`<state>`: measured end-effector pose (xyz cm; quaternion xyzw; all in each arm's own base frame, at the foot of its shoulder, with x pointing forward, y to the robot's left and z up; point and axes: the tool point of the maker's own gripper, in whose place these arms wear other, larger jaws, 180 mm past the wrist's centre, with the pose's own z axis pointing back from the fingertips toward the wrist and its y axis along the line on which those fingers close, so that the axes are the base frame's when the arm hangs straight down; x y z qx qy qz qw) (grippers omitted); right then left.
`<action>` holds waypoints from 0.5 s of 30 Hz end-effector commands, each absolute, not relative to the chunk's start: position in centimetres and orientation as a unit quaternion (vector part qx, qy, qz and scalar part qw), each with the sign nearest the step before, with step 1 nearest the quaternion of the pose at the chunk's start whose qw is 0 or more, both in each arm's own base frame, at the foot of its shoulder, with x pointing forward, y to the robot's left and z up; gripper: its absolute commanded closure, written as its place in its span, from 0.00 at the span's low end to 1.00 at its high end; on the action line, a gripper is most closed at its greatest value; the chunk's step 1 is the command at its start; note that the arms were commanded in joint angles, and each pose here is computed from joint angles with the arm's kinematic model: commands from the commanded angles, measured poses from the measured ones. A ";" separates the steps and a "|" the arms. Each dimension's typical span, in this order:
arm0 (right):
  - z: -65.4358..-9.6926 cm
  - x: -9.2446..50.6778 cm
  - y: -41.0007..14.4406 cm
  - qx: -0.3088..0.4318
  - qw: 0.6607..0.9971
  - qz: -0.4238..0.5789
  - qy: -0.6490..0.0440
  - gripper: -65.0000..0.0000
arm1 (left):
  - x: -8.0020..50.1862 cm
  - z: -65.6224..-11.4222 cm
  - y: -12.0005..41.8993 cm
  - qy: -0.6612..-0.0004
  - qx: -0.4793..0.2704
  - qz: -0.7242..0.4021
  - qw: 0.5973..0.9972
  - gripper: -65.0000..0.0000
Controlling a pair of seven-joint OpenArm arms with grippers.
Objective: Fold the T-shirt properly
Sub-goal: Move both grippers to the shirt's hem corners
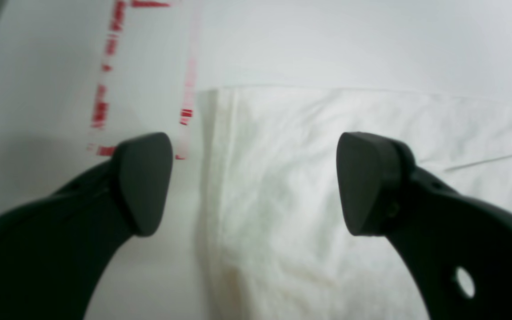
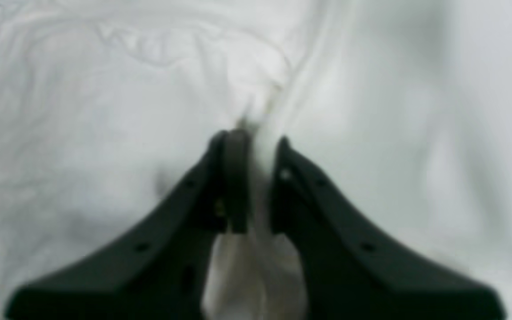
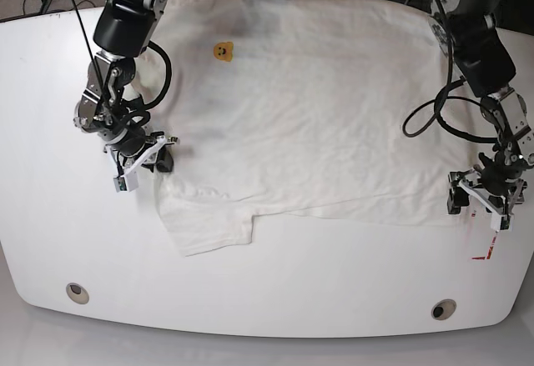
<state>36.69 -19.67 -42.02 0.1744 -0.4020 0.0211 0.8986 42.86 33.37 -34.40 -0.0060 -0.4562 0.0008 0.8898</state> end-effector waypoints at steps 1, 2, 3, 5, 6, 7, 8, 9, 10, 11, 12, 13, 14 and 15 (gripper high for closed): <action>-40.3 37.9 -20.8 0.164 0.890 0.028 -0.425 0.98 | 45.0 -32.0 34.7 -0.489 -0.013 0.017 0.872 0.16; -40.5 37.9 -20.8 0.165 0.890 0.028 -0.423 0.98 | 45.2 -32.4 34.8 -0.486 -0.020 0.023 0.873 0.16; -40.7 37.8 -20.6 0.167 0.892 0.029 -0.420 0.98 | 45.5 -32.6 34.9 -0.486 -0.026 0.030 0.873 0.16; -41.0 37.7 -20.4 0.169 0.893 0.030 -0.415 0.98 | 45.7 -33.1 35.0 -0.484 -0.036 0.041 0.873 0.16; -41.1 37.7 -20.3 0.170 0.894 0.031 -0.414 0.98 | 45.8 -33.4 35.2 -0.485 -0.039 0.049 0.873 0.16; -41.2 37.7 -20.2 0.171 0.894 0.032 -0.412 0.98 | 45.8 -33.6 35.5 -0.485 -0.038 0.057 0.872 0.16; -41.2 37.7 -20.1 0.171 0.894 0.034 -0.412 0.98 | 45.8 -33.8 36.0 -0.487 -0.034 0.069 0.870 0.16; -41.2 37.7 -20.1 0.171 0.894 0.034 -0.412 0.98 | 45.7 -33.9 36.2 -0.487 -0.032 0.074 0.869 0.16; -41.3 37.6 -20.1 0.171 0.895 0.033 -0.411 0.98 | 45.7 -34.3 36.5 -0.489 -0.029 0.086 0.867 0.16; -41.3 37.6 -20.1 0.171 0.895 0.033 -0.411 0.98 | 45.6 -34.5 36.5 -0.488 -0.029 0.089 0.868 0.16; -41.3 37.6 -20.1 0.171 0.895 0.033 -0.411 0.98 | 45.6 -34.7 36.5 -0.487 -0.030 0.090 0.868 0.16; -41.3 37.6 -20.1 0.171 0.895 0.033 -0.411 0.98 | 45.5 -35.1 36.2 -0.482 -0.032 0.087 0.871 0.16; -41.3 37.6 -20.1 0.171 0.895 0.033 -0.411 0.98 | 45.5 -35.3 36.0 -0.479 -0.032 0.084 0.873 0.16; -41.4 37.5 -20.1 0.171 0.895 0.033 -0.410 0.98 | 45.5 -35.7 35.6 -0.474 -0.033 0.077 0.877 0.16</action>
